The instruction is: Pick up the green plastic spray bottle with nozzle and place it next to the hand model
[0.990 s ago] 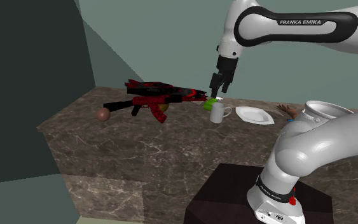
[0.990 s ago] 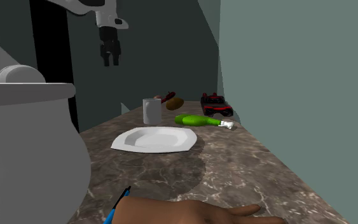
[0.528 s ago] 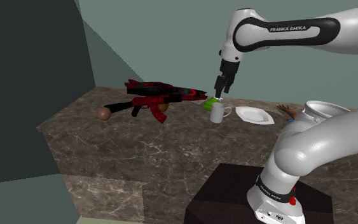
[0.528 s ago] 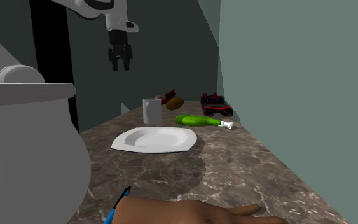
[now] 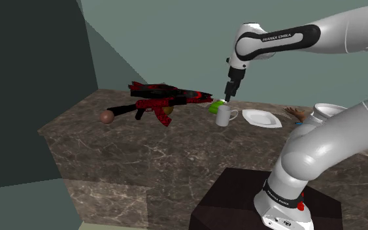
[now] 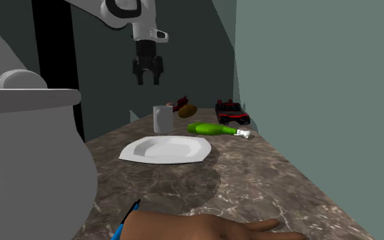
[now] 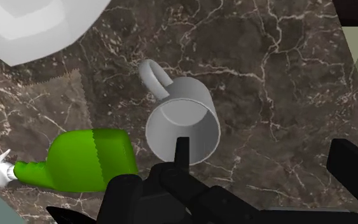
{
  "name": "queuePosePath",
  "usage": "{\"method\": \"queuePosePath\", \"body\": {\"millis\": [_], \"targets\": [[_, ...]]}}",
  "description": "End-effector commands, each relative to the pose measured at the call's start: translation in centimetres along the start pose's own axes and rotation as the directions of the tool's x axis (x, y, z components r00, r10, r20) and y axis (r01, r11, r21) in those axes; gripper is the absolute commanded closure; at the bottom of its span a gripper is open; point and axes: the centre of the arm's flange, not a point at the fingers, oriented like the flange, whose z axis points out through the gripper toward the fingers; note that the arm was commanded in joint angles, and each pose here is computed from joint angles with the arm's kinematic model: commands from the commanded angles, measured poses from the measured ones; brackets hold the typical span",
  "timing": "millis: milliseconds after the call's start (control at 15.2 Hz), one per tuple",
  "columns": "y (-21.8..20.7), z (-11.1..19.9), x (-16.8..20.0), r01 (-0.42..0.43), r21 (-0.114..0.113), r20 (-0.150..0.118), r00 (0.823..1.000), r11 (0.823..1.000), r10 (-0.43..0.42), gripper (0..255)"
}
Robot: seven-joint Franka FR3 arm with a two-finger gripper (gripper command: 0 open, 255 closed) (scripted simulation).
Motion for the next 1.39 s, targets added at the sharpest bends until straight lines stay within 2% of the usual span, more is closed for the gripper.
{"method": "queuePosePath", "body": {"millis": [0,660,1320], "targets": [[2.4,0.8,0.3,0.025,-0.003,0.001,1.000,1.000,-0.025,0],[14.3,5.3,3.5,0.136,-0.012,0.008,0.991,0.991,-0.136,0],[25.7,9.8,7.9,0.245,-0.019,0.017,0.970,0.969,-0.244,0]]}}
